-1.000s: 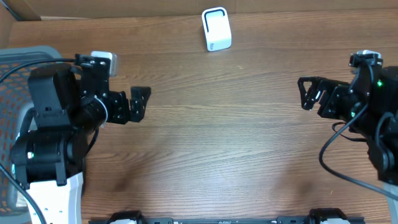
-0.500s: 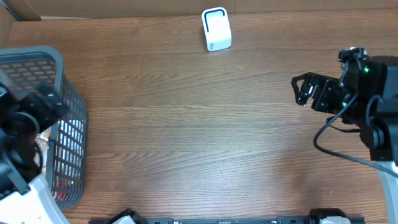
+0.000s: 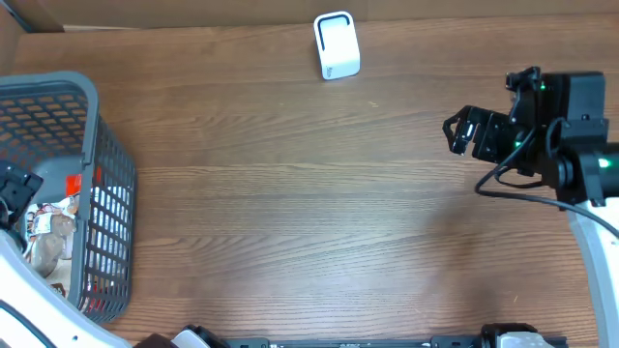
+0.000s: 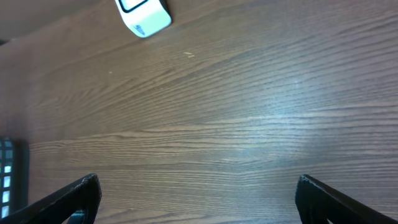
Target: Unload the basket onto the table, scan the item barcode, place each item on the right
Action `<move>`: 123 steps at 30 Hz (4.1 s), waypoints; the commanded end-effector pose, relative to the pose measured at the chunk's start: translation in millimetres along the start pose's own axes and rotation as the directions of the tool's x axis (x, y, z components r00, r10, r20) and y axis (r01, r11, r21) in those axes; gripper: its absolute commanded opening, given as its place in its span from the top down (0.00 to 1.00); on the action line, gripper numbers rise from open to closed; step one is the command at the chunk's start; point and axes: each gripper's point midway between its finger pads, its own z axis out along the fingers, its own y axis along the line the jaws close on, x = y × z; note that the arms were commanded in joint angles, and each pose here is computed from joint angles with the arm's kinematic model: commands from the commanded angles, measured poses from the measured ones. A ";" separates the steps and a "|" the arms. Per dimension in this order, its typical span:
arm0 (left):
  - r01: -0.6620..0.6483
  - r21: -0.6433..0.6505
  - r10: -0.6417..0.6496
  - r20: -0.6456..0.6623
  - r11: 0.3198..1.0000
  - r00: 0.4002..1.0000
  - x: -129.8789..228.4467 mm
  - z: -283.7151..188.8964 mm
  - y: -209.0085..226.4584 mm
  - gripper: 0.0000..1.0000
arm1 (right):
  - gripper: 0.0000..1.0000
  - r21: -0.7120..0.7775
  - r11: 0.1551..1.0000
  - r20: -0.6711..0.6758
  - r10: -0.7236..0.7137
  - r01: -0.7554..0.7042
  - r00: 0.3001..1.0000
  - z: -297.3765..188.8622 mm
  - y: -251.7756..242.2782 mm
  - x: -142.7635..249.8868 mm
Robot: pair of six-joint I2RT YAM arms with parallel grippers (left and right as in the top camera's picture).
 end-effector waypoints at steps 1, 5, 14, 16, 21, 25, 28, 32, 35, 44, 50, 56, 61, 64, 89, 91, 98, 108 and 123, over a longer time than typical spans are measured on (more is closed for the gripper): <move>0.013 -0.031 -0.015 -0.057 0.999 0.998 21.5 37.3 7.7 0.11 | 0.00 -0.005 1.000 0.003 -0.010 0.010 1.000 0.9 3.7 -6.5; -0.014 -0.028 0.012 -0.089 0.999 0.996 41.0 72.8 11.1 0.10 | 0.00 0.003 1.000 -0.021 -0.002 0.003 1.000 7.5 0.9 -4.2; -0.113 -0.011 0.110 -0.163 0.993 0.980 68.7 130.4 13.8 0.10 | 0.00 0.006 1.000 -0.031 0.001 -0.001 1.000 11.5 -0.2 -4.0; -0.138 -0.016 0.133 -0.175 0.990 0.976 69.1 140.8 15.0 0.13 | 0.00 0.005 1.000 -0.027 0.000 0.000 1.000 11.5 0.1 -4.8; -0.250 0.001 0.243 -0.247 0.968 0.938 81.4 166.7 18.0 0.15 | 0.00 0.005 1.000 -0.028 0.000 0.000 1.000 11.5 0.0 -4.6; -0.274 0.006 0.264 -0.297 0.962 0.918 91.6 180.1 20.8 0.18 | 0.00 0.005 1.000 -0.028 0.000 0.000 1.000 11.5 0.0 -4.6; -0.296 0.013 0.286 -0.297 0.955 0.911 91.5 185.2 20.8 0.20 | 0.00 0.005 1.000 -0.028 0.000 0.000 1.000 11.5 0.0 -4.6; -0.317 -0.072 0.285 -0.289 0.946 0.914 84.8 185.7 34.5 0.23 | 0.00 0.005 1.000 -0.028 0.000 0.000 1.000 11.5 0.0 -4.6; -0.324 -0.124 0.278 -0.291 0.938 0.915 82.5 184.7 43.2 0.24 | 0.00 0.005 1.000 -0.028 0.000 0.000 1.000 11.5 0.0 -4.6; -0.336 -0.209 0.282 -0.252 0.918 0.926 68.9 185.8 54.7 0.23 | 0.00 0.005 1.000 -0.028 0.000 0.000 1.000 11.5 0.0 -4.6; -0.361 -0.285 0.281 -0.284 0.888 0.917 71.0 190.9 69.2 0.25 | 0.00 0.005 1.000 -0.028 0.000 0.000 1.000 11.5 0.0 -4.6; -0.404 -0.353 0.269 -0.373 0.844 0.888 86.5 207.9 87.9 0.30 | 0.00 0.005 1.000 -0.028 0.000 0.000 1.000 11.5 0.0 -4.6; -0.403 -0.488 0.219 -0.390 0.774 0.894 87.2 210.3 111.3 0.29 | 0.00 0.005 1.000 -0.028 0.000 0.000 1.000 11.5 0.0 -4.6; -0.406 -0.512 0.204 -0.405 0.757 0.891 91.6 215.9 116.8 0.27 | 0.00 0.005 1.000 -0.028 0.000 0.000 1.000 11.5 0.0 -4.6; -0.458 -0.567 0.211 -0.447 0.685 0.869 104.2 244.5 117.4 0.96 | 0.00 0.005 1.000 -0.028 0.000 0.000 1.000 11.5 0.0 -4.6; -0.465 -0.560 0.229 -0.441 0.686 0.868 97.3 241.4 107.9 0.96 | 0.00 0.005 1.000 -0.028 0.000 0.000 1.000 11.5 0.0 -4.6; -0.447 -0.454 0.306 -0.352 0.771 0.884 50.0 219.1 39.2 0.96 | 0.00 0.005 1.000 -0.028 0.000 0.000 1.000 11.5 0.0 -4.6; -0.351 -0.176 0.346 -0.060 0.920 0.936 -43.9 111.8 -67.0 0.96 | 0.00 0.005 1.000 -0.028 0.000 0.000 1.000 11.5 0.0 -4.6; -0.423 0.186 0.337 0.368 0.887 0.867 -44.9 -101.3 -125.5 0.96 | 0.00 0.005 1.000 -0.028 0.000 0.000 1.000 11.5 0.0 -4.6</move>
